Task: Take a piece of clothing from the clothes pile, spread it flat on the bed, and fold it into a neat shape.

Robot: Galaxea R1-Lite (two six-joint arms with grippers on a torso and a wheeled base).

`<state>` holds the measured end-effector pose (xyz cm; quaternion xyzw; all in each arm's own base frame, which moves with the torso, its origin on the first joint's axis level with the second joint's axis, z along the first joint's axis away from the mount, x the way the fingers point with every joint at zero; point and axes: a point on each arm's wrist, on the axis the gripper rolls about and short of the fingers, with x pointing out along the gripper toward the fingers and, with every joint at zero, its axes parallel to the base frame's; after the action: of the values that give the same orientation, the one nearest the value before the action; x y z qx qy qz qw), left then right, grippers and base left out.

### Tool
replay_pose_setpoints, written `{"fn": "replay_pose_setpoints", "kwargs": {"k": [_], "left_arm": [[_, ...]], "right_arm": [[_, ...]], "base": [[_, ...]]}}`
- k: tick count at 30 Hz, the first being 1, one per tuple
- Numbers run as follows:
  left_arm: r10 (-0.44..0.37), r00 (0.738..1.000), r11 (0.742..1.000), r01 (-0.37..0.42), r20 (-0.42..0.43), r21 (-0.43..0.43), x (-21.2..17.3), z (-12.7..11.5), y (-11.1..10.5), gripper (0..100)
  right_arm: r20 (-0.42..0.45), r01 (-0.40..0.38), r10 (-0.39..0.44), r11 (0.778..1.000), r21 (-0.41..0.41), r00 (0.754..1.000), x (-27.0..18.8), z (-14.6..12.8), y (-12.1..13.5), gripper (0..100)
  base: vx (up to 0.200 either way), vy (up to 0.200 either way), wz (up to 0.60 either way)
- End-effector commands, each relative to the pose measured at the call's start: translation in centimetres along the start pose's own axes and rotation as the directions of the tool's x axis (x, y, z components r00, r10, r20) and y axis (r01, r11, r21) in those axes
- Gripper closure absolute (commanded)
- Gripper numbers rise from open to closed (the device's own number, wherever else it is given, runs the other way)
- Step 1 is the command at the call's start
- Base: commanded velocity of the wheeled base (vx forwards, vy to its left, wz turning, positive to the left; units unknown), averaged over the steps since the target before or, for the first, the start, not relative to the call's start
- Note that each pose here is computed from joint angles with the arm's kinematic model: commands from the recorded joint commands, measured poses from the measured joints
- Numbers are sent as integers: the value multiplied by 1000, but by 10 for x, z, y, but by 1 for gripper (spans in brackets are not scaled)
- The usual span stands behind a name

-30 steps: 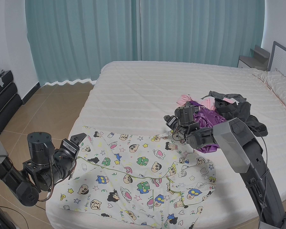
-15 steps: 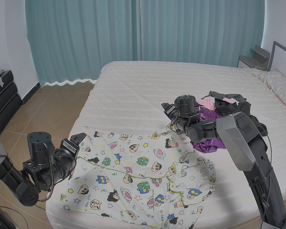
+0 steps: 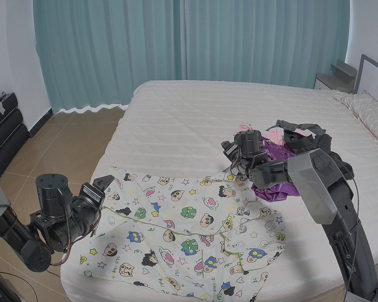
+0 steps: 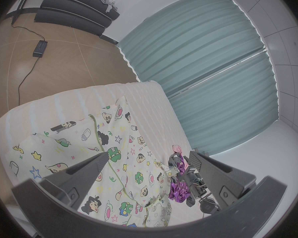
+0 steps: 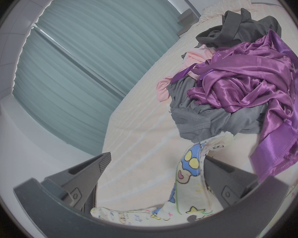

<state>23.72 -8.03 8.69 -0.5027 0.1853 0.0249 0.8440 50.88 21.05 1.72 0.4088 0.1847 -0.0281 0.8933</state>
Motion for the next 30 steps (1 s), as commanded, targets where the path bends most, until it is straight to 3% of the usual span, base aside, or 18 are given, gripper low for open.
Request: {"fn": "replay_pose_setpoints", "kwargs": {"k": [1,6,9,13,24,27,30], "left_arm": [[-2,1000,1000,2,2,-1,0,0,0,0],[-3,1000,1000,3,2,-1,-1,0,-1,0],[-3,1000,1000,3,2,-1,-1,0,-1,0],[-3,1000,1000,3,2,-1,-1,0,-1,0],[-3,1000,1000,3,2,-1,-1,0,-1,0],[-3,1000,1000,3,2,-1,-1,0,-1,0],[-4,1000,1000,4,1,-1,-1,0,-1,0]], "right_arm": [[27,-47,45,997,65,999,-16,21,26,0],[53,-92,86,987,129,995,-31,44,46,0],[56,-88,80,985,151,995,-32,55,44,0],[27,-27,24,989,146,999,-25,52,29,0],[20,18,-21,990,142,1000,-18,53,15,0],[-4,60,-60,990,130,998,-20,52,13,0],[-59,151,-145,984,94,988,-27,52,11,0]], "base": [[0,0,0],[0,0,0],[0,0,0],[0,0,0],[0,0,0],[0,0,0],[0,0,0]]}}
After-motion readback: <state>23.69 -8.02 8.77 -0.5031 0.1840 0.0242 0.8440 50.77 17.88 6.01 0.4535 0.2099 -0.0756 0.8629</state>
